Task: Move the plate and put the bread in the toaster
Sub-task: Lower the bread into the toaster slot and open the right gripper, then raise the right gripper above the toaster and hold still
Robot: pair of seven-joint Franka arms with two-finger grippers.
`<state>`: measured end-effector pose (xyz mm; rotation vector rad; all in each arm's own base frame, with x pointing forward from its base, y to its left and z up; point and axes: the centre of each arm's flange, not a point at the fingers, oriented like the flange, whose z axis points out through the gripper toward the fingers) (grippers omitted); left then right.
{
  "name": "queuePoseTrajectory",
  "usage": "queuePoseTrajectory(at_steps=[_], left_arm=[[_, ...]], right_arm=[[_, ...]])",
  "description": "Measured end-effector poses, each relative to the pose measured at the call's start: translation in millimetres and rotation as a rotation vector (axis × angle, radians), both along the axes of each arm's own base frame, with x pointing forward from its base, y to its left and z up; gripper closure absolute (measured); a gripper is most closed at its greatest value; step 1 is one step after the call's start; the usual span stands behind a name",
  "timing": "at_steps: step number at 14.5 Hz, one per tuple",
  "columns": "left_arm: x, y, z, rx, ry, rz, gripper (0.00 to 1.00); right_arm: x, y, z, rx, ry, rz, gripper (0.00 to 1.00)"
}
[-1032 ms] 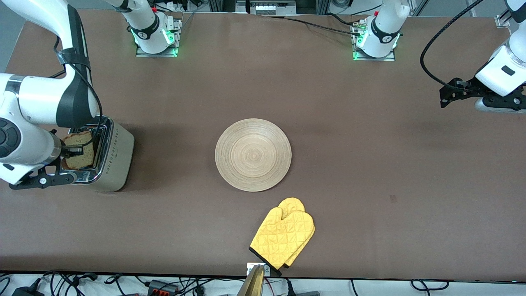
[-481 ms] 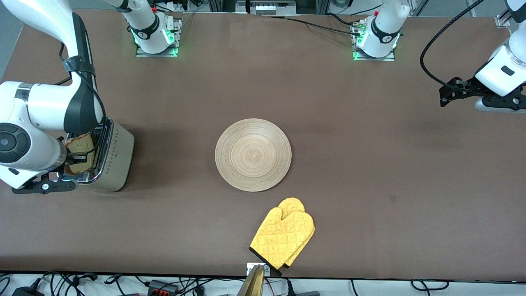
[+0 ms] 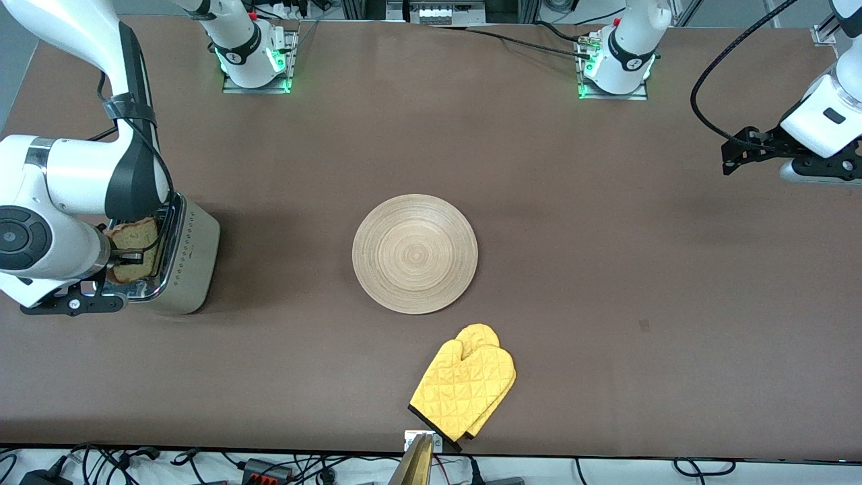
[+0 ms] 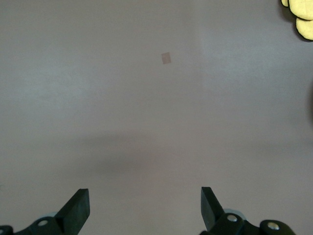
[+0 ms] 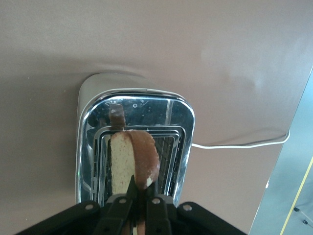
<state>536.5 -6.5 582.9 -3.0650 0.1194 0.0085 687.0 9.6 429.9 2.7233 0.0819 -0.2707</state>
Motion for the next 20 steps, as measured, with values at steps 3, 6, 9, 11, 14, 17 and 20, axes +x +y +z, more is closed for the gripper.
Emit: queuePoseTrajectory(at_steps=[3,6,9,11,14,17,20], left_arm=[[0.0,0.0,0.1,0.000,0.000,0.000,0.00],[0.0,0.0,0.1,0.000,0.000,0.000,0.00],[0.0,0.0,0.1,0.000,0.000,0.000,0.00],[0.0,0.0,0.1,0.000,0.000,0.000,0.00],[0.0,0.0,0.1,0.000,0.000,0.000,0.00],[0.0,0.0,0.2,0.000,0.000,0.000,0.00],[0.0,0.0,0.2,0.000,0.000,0.000,0.00]], right_arm=[[-0.2,-0.2,-0.1,0.000,0.002,-0.001,0.87],[-1.2,0.4,2.9,0.001,0.000,-0.002,0.74],[-6.6,2.8,7.8,0.007,0.026,-0.013,0.44],[-14.9,3.2,20.5,0.024,0.045,-0.032,0.24],[-28.8,0.8,48.3,0.039,0.057,-0.053,0.00],[-39.7,4.9,72.7,0.139,0.042,-0.077,0.00],[-43.7,11.4,91.4,0.272,0.014,-0.098,0.00]])
